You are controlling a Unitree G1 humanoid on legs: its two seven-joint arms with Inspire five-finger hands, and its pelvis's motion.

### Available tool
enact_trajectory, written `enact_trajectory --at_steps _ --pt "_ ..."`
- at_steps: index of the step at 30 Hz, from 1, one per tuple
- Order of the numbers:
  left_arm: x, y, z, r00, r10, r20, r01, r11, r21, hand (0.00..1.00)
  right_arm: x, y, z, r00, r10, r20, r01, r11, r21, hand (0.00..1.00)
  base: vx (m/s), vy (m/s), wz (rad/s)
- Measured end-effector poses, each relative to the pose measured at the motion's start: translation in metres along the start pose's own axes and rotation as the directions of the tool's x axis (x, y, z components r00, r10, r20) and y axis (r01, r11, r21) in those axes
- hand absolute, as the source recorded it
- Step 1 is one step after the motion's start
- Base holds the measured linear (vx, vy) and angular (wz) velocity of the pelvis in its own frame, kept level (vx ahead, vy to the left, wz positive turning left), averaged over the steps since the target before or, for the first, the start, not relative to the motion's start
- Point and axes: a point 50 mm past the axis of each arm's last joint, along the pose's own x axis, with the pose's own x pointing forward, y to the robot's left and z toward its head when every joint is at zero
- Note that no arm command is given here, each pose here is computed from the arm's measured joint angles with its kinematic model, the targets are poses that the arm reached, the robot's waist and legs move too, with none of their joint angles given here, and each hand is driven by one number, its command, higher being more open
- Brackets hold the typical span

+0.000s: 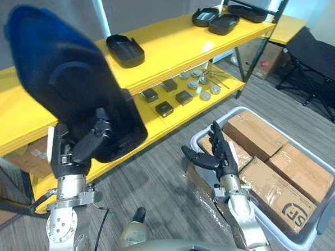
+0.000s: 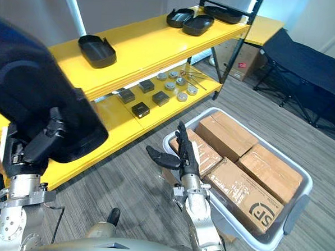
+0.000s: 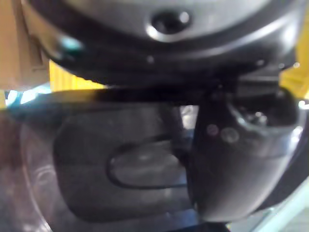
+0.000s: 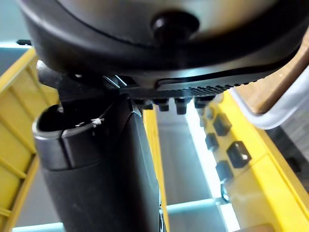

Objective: Walk over and take three plastic housings, then place them on the shelf

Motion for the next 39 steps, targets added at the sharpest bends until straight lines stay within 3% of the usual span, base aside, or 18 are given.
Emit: enact_trajectory --at_steps 5,16,21,27,30,33,35,39 --pt "0.006 -0.011 0.0 0.999 -0.033 0.024 0.034 0.999 -0.037 0.0 0.0 -0.003 0.006 0.997 0.071 0.037 -0.072 0.997 0.03 1.0 -0.06 -0.019 -0.08" --pt "0.005 -0.004 0.0 0.995 0.102 0.021 -0.101 0.994 -0.04 0.0 0.01 0.009 0.028 0.98 0.131 0.149 -0.142 0.988 0.067 1.0 -0.03 0.039 -0.11" --pt "0.004 -0.002 0.003 0.996 0.084 0.031 -0.084 0.996 -0.001 0.0 0.016 0.013 0.037 0.973 0.126 0.191 -0.142 0.987 0.072 1.0 0.01 0.145 0.06" --pt "0.007 0.025 0.025 0.981 0.146 0.128 -0.164 0.976 0.141 0.0 0.011 0.029 0.038 0.962 0.16 0.221 -0.182 0.98 0.082 1.0 0.2 0.271 0.51" --pt "0.007 0.034 0.029 0.964 0.218 0.149 -0.237 0.964 0.119 0.0 0.019 0.037 0.048 0.945 0.192 0.264 -0.205 0.979 0.02 1.0 0.36 0.068 0.63" --pt "0.017 0.028 0.03 0.965 0.186 0.182 -0.206 0.974 0.094 0.0 0.031 0.02 0.076 0.914 0.119 0.388 -0.122 0.992 -0.017 1.0 0.32 -0.024 1.51" --pt "0.028 0.026 0.025 0.973 0.146 0.18 -0.164 0.982 0.093 0.0 0.036 -0.005 0.095 0.885 0.014 0.465 0.012 0.998 -0.054 1.0 0.33 -0.157 2.06" --pt "0.025 0.028 0.016 0.978 0.16 0.135 -0.169 0.984 0.06 0.0 0.038 -0.042 0.117 0.821 -0.113 0.56 0.178 0.982 -0.062 1.0 0.36 -0.306 1.48"
